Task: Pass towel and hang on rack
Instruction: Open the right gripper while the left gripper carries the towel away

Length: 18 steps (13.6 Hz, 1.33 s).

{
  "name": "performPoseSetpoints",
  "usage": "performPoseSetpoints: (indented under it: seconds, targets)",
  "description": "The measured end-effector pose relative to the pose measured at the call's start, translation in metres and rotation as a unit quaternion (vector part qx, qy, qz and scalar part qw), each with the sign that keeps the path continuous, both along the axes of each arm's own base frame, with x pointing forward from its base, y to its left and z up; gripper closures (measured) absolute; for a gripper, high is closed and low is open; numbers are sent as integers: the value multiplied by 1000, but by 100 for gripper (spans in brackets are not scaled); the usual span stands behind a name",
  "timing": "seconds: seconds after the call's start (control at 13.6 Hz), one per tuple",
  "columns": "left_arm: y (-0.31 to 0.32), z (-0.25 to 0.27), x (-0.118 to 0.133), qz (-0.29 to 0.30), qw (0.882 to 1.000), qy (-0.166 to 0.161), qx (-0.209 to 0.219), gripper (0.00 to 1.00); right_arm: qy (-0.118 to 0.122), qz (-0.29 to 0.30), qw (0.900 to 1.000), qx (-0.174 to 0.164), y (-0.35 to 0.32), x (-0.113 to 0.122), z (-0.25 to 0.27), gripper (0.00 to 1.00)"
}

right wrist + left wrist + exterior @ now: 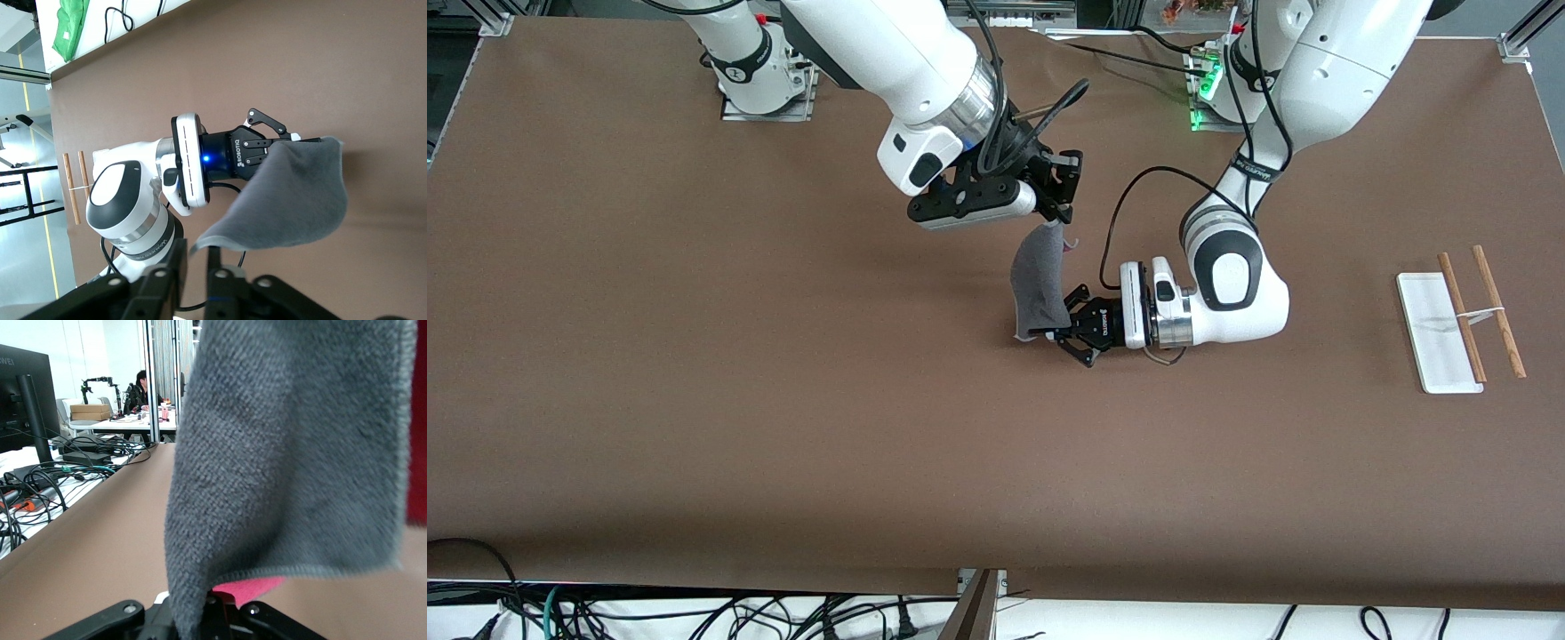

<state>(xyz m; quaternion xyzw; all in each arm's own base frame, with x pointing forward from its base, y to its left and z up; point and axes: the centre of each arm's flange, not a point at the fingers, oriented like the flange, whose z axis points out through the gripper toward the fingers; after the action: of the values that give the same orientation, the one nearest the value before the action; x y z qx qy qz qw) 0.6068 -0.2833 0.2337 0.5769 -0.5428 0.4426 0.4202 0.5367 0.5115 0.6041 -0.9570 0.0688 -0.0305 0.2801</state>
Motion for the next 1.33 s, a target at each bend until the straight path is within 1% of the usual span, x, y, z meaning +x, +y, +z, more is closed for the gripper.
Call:
performPoseSetpoints:
  seconds: [0.15,0.22,0.37,0.44,0.52,0.66,0.74,0.81,0.96,1.18,1.33]
  targets:
    - [6,2,4,-1,1000,-10,4,98,-1,0,1000,0,-1,1,0,55]
    - [12,7,8,-9,1000,-22,15,98,-1,0,1000,-1,-1,1,0,46]
    - [33,26,20,-30,997,-59,49,98,-1,0,1000,-1,-1,1,0,22]
    - [47,37,26,-38,994,-75,69,98,-1,-1,1000,-2,-2,2,-1,13]
    - [59,48,29,-47,991,-85,88,98,-2,-1,1000,-3,-4,4,-1,2]
    - [76,73,33,-67,985,-85,138,98,-6,2,1000,-7,-12,11,-2,0]
    - [82,91,35,-83,978,-80,172,98,-10,8,1000,-14,-21,18,-4,0]
    - [87,114,38,-105,969,-72,214,98,-14,22,999,-26,-35,28,-7,0]
    - [107,154,45,-133,946,-49,291,98,-14,64,996,-62,-73,51,-19,0]
    - [151,176,48,-159,924,-5,348,98,-2,111,989,-102,-146,86,-32,0]
    - [194,177,49,-161,903,24,397,98,4,140,983,-120,-201,104,-33,0]
